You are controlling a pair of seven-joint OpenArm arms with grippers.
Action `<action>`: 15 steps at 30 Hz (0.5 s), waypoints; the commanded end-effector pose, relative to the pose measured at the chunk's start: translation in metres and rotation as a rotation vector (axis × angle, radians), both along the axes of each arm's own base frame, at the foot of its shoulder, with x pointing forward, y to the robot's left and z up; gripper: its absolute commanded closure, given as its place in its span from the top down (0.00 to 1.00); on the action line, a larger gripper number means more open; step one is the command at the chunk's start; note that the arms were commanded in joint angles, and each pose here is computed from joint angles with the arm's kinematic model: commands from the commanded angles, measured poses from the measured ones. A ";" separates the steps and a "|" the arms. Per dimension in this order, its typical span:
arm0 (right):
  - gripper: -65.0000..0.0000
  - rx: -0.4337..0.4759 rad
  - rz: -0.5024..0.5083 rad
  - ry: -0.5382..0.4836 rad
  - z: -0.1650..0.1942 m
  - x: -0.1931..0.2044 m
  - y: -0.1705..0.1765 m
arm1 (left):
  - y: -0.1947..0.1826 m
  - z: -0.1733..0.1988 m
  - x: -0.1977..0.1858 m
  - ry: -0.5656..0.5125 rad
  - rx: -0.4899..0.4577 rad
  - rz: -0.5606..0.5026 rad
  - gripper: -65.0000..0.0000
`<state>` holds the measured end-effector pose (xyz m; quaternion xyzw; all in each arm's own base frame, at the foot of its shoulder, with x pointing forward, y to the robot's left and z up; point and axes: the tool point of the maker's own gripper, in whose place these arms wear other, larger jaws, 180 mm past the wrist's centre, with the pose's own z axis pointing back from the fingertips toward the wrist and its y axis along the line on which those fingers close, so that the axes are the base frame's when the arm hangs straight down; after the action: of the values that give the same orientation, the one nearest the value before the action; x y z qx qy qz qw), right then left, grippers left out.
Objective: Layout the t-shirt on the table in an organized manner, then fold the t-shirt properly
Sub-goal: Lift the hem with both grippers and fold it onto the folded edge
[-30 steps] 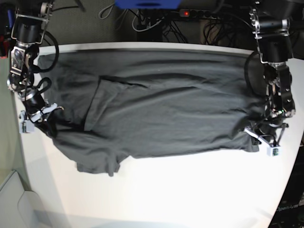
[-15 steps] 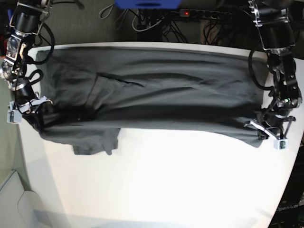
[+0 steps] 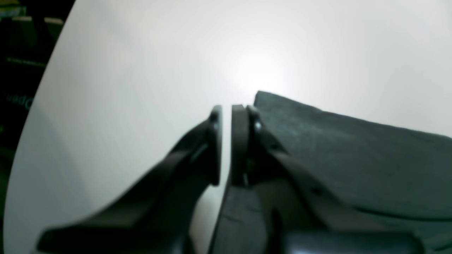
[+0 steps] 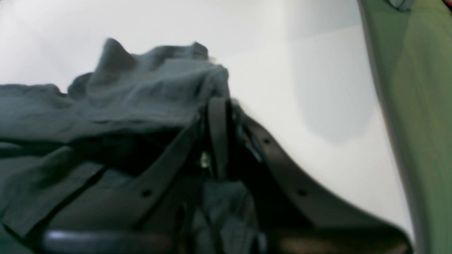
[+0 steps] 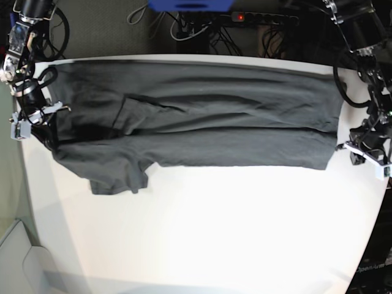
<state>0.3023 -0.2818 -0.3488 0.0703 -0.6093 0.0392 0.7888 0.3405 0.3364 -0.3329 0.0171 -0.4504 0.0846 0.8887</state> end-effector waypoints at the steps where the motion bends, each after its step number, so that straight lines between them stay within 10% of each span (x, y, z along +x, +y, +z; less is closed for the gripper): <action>1: 0.00 -0.003 0.004 -0.053 0.016 0.002 -0.004 | 0.007 0.015 0.004 -0.048 0.015 -0.003 0.06; 15: 0.00 0.014 0.001 -0.013 0.001 -0.009 0.002 | -0.008 -0.006 -0.006 -0.010 -0.019 -0.015 0.07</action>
<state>0.2869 -0.2742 -0.3643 0.0794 -0.5925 0.0318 0.8010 0.3254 0.3211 -0.3570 -0.0043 -0.4295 0.0870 0.8989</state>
